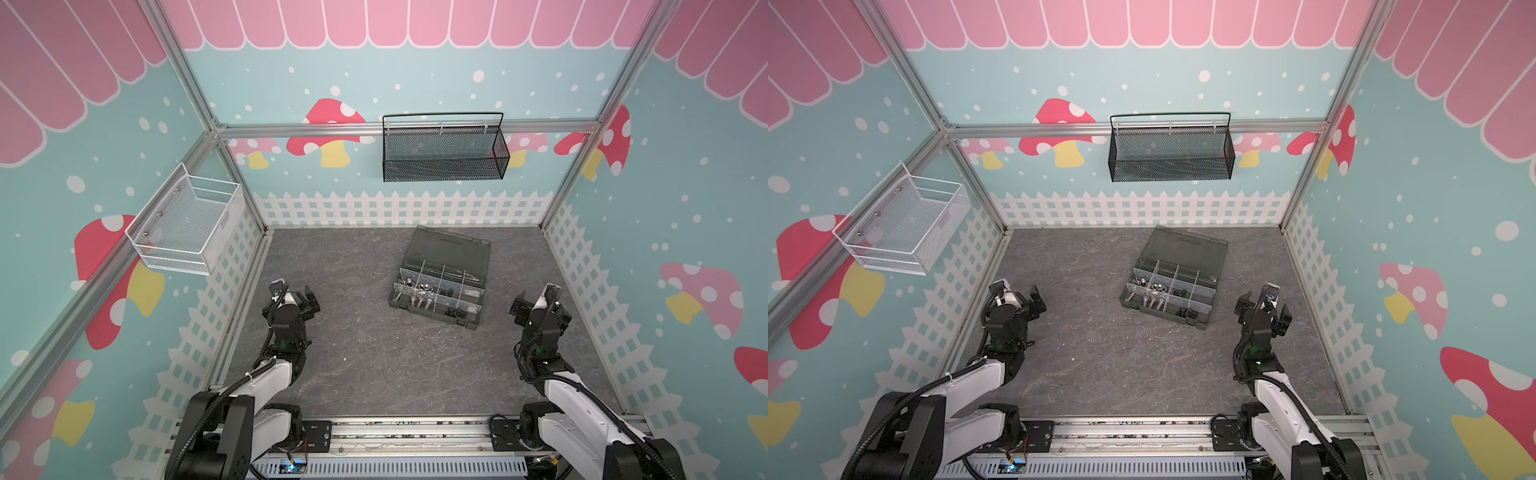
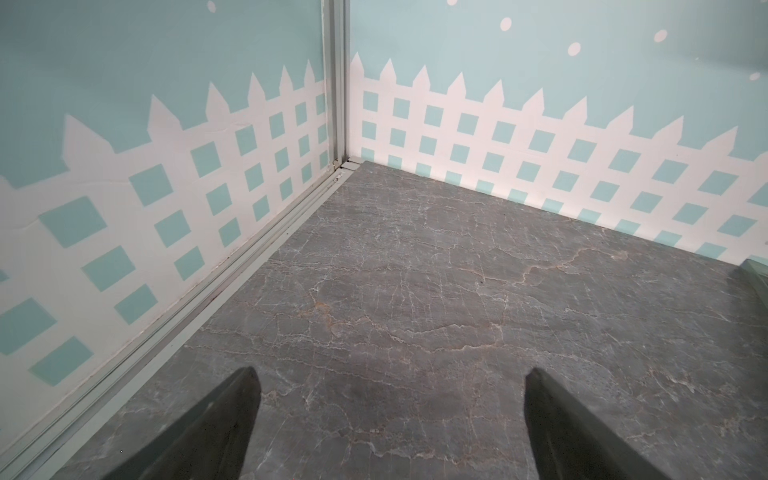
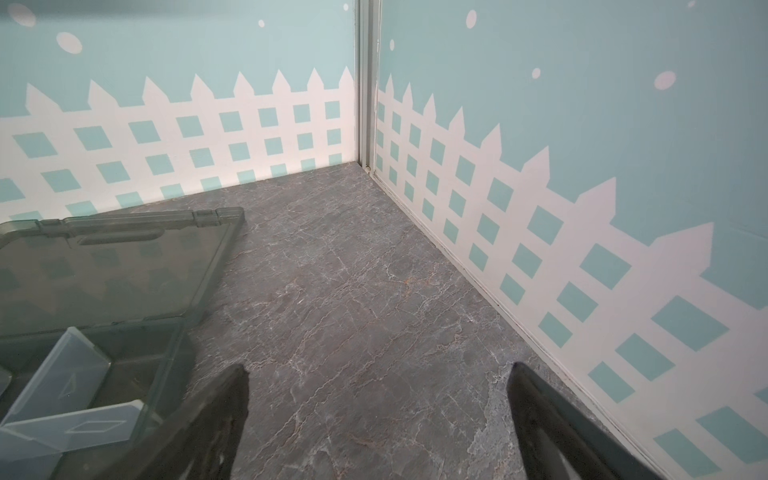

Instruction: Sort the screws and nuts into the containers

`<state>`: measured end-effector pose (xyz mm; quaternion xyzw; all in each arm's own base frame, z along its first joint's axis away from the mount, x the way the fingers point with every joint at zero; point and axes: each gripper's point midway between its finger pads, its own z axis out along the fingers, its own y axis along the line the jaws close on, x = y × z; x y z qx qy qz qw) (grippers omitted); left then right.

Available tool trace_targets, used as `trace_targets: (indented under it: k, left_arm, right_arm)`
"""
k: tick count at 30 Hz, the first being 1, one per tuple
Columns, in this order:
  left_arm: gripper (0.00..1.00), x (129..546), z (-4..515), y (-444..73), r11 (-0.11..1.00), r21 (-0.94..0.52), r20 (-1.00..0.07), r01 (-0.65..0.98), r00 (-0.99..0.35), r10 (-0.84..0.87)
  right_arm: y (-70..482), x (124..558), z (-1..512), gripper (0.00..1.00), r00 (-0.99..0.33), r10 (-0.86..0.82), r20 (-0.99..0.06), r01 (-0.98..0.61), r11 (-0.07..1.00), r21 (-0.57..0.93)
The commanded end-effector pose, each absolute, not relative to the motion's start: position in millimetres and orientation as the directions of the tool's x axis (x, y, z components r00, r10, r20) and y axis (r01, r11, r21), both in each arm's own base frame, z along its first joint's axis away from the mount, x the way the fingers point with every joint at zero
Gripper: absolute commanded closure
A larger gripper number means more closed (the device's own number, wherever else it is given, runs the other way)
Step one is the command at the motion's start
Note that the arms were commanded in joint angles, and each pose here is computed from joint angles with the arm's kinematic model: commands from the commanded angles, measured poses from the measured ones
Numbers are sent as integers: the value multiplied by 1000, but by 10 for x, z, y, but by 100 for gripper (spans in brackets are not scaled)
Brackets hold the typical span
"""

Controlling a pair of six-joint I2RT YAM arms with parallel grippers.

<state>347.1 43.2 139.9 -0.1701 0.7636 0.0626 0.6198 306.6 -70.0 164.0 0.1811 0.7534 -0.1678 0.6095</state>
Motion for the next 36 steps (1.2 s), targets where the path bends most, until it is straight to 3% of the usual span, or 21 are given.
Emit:
trace_targets:
  k: [1,8,18,29,36]
  left_arm:
    - [1,3621,1505,331,961,-127,-979,-247,-122,-161]
    - [1,3791,1374,332,976,-136,-983,-172,-103,-155]
    - [1,4011,1166,50,993,-114,-963,11,-245,-108]
    - [1,4004,1168,50,994,-113,-964,10,-241,-108]
    - [1,4005,1170,48,994,-113,-965,10,-240,-107]
  right_arm:
    - [-730,3125,1784,2,-110,55,-992,458,889,-2]
    - [-827,3090,1682,2,-75,57,-996,472,881,15]
    - [-826,3069,1603,2,-44,20,-999,453,892,-2]
    - [-448,3402,1550,2,1,-70,-998,224,972,-68]
    - [-242,3636,1364,2,-72,-118,-990,89,988,-125]
